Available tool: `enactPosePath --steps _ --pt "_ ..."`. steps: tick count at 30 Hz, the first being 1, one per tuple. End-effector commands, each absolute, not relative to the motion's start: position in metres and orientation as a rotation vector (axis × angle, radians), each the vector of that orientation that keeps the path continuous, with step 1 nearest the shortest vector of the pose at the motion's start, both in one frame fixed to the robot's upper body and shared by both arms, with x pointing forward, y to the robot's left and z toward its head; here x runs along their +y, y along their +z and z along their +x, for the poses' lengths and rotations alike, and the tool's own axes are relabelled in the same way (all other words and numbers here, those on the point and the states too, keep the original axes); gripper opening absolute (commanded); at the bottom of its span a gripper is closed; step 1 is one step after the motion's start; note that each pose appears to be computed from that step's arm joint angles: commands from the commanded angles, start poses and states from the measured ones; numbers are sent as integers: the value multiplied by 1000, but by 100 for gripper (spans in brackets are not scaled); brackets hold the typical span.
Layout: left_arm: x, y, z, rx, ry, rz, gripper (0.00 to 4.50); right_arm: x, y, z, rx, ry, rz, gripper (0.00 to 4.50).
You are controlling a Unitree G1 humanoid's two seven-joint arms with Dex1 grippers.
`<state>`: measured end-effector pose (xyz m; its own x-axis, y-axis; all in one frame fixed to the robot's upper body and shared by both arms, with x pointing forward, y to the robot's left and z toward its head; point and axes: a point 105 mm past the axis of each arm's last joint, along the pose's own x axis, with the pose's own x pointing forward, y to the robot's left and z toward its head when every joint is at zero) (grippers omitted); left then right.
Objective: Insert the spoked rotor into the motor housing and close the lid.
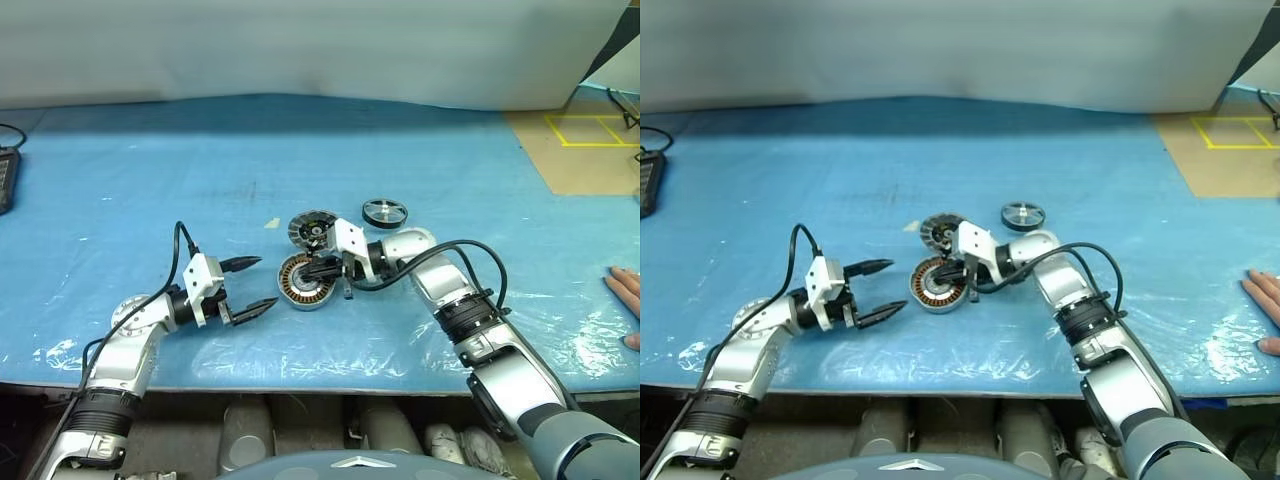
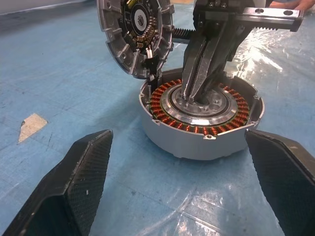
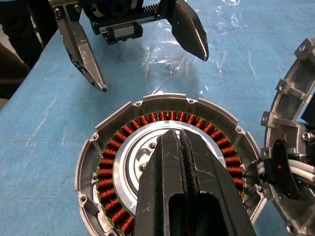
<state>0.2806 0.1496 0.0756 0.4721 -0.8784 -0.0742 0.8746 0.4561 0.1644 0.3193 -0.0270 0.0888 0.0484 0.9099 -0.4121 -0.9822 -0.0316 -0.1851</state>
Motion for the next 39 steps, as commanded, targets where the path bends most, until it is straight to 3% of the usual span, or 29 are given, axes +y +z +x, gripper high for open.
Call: enactPosePath --steps 1,25,39 --pt "149 81 280 -51 -1082 204 450 -28 87 318 214 1529 -525 3" --pt "148 79 276 -40 -1094 198 450 -44 72 319 308 1471 -598 3" --pt "147 79 276 -39 -1100 198 450 -35 107 310 157 1552 -442 3"
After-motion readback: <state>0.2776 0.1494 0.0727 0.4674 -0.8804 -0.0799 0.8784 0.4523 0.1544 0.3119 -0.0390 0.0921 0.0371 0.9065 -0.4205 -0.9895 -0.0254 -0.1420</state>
